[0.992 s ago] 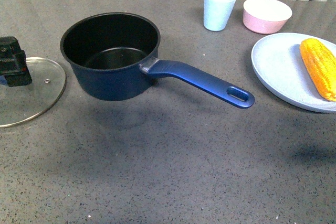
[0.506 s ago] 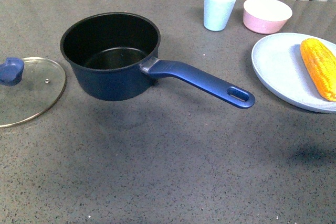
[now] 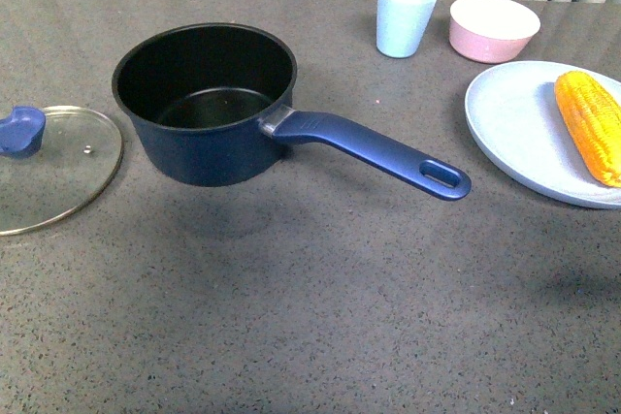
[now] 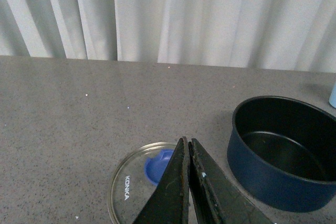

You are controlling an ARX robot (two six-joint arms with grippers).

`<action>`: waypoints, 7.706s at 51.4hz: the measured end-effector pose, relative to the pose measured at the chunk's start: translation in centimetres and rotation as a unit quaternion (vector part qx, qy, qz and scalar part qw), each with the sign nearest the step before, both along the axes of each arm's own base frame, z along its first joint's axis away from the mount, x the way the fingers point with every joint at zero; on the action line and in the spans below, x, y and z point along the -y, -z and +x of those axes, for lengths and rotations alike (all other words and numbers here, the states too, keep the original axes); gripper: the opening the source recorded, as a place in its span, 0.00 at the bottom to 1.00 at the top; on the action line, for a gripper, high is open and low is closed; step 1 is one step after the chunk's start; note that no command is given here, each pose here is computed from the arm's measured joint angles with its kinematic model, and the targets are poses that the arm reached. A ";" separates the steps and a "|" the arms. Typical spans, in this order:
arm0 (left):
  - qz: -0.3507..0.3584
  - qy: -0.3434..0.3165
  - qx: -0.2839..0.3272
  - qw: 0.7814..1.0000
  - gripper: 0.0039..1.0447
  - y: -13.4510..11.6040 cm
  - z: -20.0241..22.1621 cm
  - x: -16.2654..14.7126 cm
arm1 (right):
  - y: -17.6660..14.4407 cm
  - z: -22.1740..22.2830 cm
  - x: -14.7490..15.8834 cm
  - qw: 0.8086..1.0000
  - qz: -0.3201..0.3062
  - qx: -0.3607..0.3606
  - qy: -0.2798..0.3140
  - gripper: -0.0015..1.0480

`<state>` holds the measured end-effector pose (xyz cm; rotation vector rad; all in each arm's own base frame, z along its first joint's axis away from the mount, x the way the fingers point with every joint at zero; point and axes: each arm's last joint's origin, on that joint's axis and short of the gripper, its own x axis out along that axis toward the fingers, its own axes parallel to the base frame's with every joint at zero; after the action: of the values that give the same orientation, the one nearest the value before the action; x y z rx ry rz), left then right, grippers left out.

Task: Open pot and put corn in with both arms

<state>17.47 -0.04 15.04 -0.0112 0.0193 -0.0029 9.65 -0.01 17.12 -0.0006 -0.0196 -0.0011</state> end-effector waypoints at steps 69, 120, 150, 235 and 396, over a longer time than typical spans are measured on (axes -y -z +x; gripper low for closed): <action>0.000 0.000 0.018 1.000 0.01 -2.1 -6.3 0.0 | 0.0 0.0 0.0 1.000 0.000 0.000 0.000 0.91; 0.000 0.000 0.009 1.000 0.76 -1.7 -7.7 0.0 | 0.0 0.0 0.0 1.000 0.000 0.000 0.000 0.91; 0.002 0.000 0.010 1.000 0.92 -1.7 -7.7 0.0 | 0.2 0.4 0.5 0.981 0.063 -0.166 0.079 0.91; 0.002 0.000 0.010 1.000 0.92 -1.7 -7.7 0.0 | 7.5 27.6 2.1 0.925 0.015 -0.376 0.041 0.38; 0.002 0.000 0.010 1.000 0.92 -1.7 -7.7 0.0 | -6.8 11.9 -3.7 1.000 0.003 -0.015 -0.005 0.40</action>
<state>9.77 -0.02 16.74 -0.0078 0.0002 -0.0027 21.52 3.69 23.88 0.0058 0.0103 0.0087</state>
